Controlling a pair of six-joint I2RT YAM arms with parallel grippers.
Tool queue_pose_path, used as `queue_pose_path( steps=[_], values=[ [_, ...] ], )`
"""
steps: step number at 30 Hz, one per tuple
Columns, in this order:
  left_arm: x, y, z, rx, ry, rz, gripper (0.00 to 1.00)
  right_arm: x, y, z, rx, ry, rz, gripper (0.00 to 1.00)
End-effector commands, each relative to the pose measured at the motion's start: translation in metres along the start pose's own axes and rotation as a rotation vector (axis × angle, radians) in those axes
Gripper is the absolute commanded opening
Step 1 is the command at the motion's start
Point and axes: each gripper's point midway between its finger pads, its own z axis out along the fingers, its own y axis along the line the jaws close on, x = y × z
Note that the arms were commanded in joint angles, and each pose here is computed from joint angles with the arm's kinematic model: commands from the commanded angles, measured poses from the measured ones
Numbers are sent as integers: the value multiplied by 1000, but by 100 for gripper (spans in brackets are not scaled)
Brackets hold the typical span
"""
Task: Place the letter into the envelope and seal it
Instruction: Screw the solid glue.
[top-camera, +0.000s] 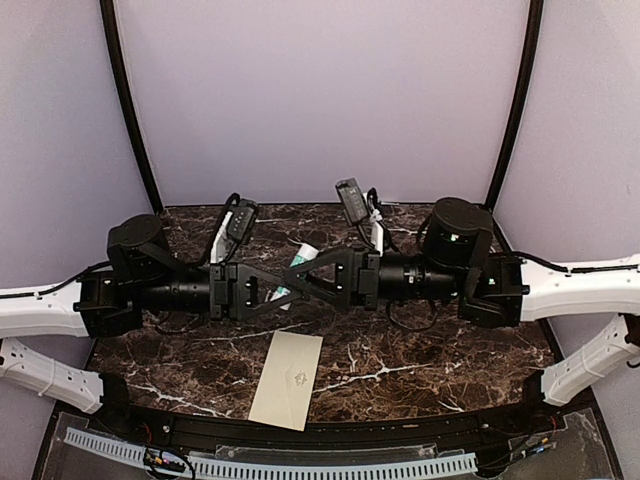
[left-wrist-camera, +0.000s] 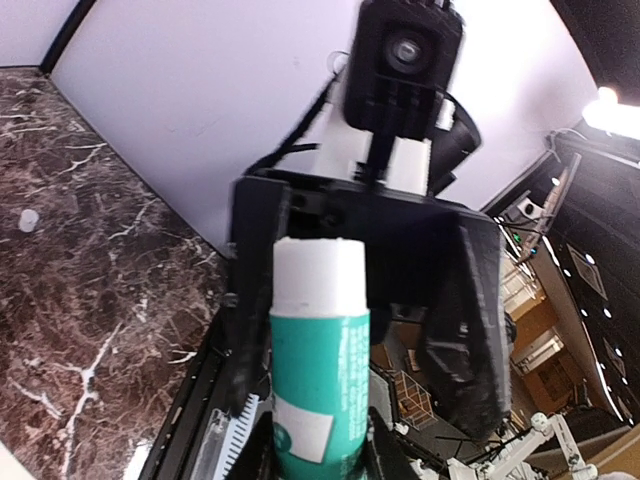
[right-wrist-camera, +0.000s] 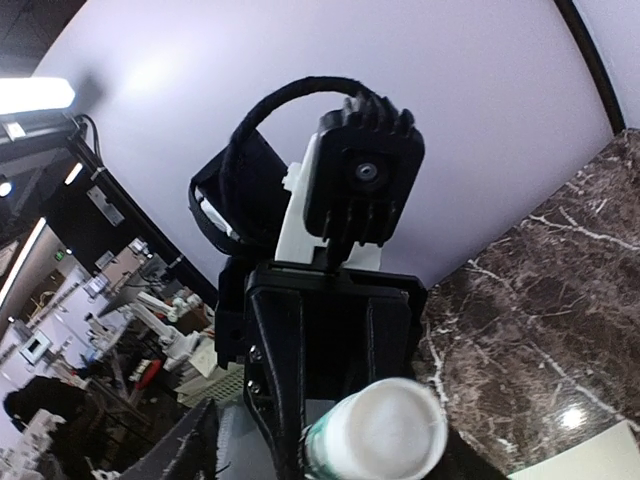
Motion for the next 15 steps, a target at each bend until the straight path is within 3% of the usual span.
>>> queue_pose_path(
  steps=[1, 9, 11, 15],
  values=[
    [-11, 18, -12, -94, 35, 5, 0, -19, -9, -19, 152, -52, -35, 69],
    [-31, 92, -44, -280, 191, 54, 0, -4, -113, -106, 720, -62, 127, 80],
    [-37, 118, -52, -319, 196, 60, 1, 9, -144, -140, 875, -56, 202, 81],
    [-68, 164, -80, -422, 96, 96, 2, 34, -189, -198, 1121, -12, 267, 83]
  ],
)
